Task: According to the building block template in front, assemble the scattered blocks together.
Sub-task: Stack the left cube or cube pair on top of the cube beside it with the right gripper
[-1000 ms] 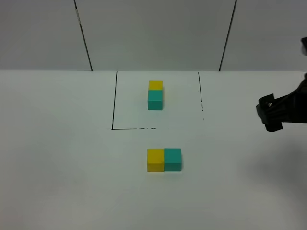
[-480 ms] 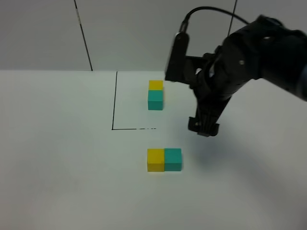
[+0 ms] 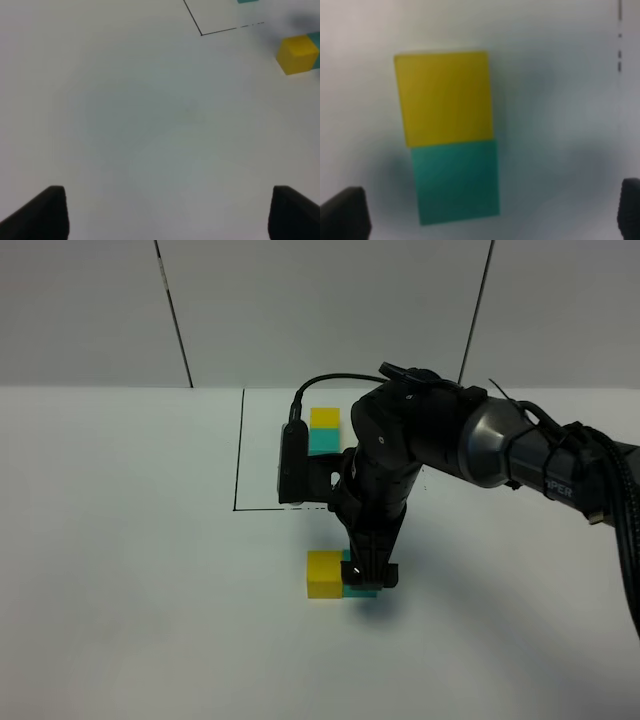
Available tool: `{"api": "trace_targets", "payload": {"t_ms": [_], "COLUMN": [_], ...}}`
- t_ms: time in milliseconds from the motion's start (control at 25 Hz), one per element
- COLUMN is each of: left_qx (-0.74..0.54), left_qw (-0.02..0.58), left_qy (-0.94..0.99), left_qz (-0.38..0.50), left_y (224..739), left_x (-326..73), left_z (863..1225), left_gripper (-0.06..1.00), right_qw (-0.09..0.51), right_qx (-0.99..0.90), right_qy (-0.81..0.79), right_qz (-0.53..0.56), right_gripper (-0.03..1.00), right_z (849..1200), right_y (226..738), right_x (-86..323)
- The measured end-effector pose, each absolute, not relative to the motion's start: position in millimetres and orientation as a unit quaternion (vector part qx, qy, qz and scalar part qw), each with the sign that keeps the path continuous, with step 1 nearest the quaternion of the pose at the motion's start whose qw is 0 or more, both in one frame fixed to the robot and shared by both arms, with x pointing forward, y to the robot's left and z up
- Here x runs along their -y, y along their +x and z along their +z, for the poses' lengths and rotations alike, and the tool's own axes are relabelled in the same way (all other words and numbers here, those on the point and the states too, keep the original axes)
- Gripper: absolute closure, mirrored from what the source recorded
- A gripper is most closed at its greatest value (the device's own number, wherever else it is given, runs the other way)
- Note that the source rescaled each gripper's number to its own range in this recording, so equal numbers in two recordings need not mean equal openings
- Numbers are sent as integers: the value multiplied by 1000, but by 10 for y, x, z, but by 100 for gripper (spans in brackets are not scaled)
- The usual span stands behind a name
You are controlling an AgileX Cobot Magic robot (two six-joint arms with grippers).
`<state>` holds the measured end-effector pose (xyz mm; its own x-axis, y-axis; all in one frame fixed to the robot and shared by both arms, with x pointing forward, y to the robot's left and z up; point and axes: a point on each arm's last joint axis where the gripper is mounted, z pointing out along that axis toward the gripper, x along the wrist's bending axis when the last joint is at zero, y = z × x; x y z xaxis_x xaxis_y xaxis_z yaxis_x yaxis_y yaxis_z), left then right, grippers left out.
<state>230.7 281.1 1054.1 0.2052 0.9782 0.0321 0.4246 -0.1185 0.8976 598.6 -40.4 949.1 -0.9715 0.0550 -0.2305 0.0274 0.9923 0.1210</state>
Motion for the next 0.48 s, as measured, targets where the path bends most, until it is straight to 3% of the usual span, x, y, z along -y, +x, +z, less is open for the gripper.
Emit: {"api": "trace_targets", "payload": {"t_ms": [480], "left_qx": [-528], "left_qw": [402], "left_qy": [664], "left_qz": [344], "left_y": [2307], "left_x": [-2811], "left_z": [10541], "left_gripper": [15], "right_qw": [95], "right_qx": [-994], "right_qy": [-30], "right_qz": [53], "right_gripper": [-3], "right_z": [9357], "right_y": [5876], "right_x": [242]}}
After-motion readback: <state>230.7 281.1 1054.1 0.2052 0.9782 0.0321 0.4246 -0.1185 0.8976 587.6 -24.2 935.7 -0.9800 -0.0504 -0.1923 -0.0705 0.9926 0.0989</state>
